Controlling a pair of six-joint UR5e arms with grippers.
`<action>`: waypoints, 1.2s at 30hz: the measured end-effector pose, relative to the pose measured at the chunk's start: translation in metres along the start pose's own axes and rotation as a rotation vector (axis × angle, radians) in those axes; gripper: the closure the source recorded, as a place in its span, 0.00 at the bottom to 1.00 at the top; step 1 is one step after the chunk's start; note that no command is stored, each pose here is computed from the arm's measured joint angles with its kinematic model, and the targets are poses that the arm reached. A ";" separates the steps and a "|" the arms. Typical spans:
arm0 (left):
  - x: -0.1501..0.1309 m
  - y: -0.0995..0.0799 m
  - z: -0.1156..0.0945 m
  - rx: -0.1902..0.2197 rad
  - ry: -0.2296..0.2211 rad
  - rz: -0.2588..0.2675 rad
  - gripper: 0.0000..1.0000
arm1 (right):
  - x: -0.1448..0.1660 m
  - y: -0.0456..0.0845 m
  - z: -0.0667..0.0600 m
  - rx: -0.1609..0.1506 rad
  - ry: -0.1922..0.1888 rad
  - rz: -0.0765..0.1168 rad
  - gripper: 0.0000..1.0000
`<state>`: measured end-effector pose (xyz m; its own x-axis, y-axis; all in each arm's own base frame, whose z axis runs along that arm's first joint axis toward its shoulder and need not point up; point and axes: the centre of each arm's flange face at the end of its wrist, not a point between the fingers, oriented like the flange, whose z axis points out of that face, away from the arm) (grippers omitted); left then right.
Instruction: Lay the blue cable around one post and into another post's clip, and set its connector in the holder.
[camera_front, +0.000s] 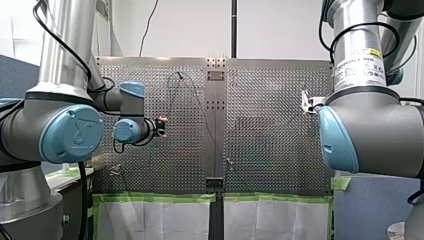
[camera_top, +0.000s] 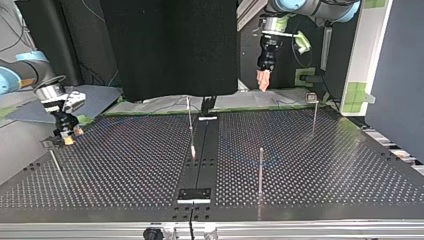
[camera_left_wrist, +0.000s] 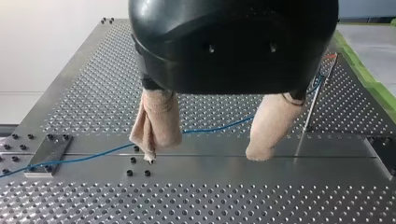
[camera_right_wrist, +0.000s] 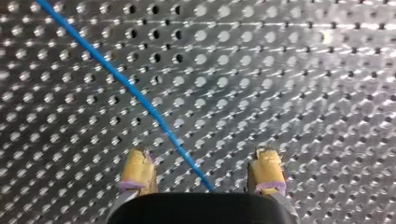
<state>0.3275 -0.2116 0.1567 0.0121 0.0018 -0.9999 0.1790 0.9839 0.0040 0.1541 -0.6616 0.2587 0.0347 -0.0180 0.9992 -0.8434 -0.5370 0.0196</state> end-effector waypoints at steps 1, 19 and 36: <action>0.000 0.000 0.000 0.000 0.000 0.000 0.00 | -0.001 -0.001 0.000 -0.007 -0.008 -0.005 0.00; 0.000 0.001 0.000 -0.002 0.000 0.000 0.00 | -0.003 -0.028 0.005 -0.013 -0.048 -0.068 0.00; 0.001 0.003 0.001 -0.008 0.002 -0.001 0.00 | -0.007 -0.046 0.003 -0.044 -0.121 -0.108 0.00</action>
<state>0.3288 -0.2085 0.1562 0.0094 0.0012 -1.0000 0.1707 0.9853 0.0028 0.1945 -0.6397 0.2512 0.1889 -0.0648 0.9799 -0.8536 -0.5041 0.1313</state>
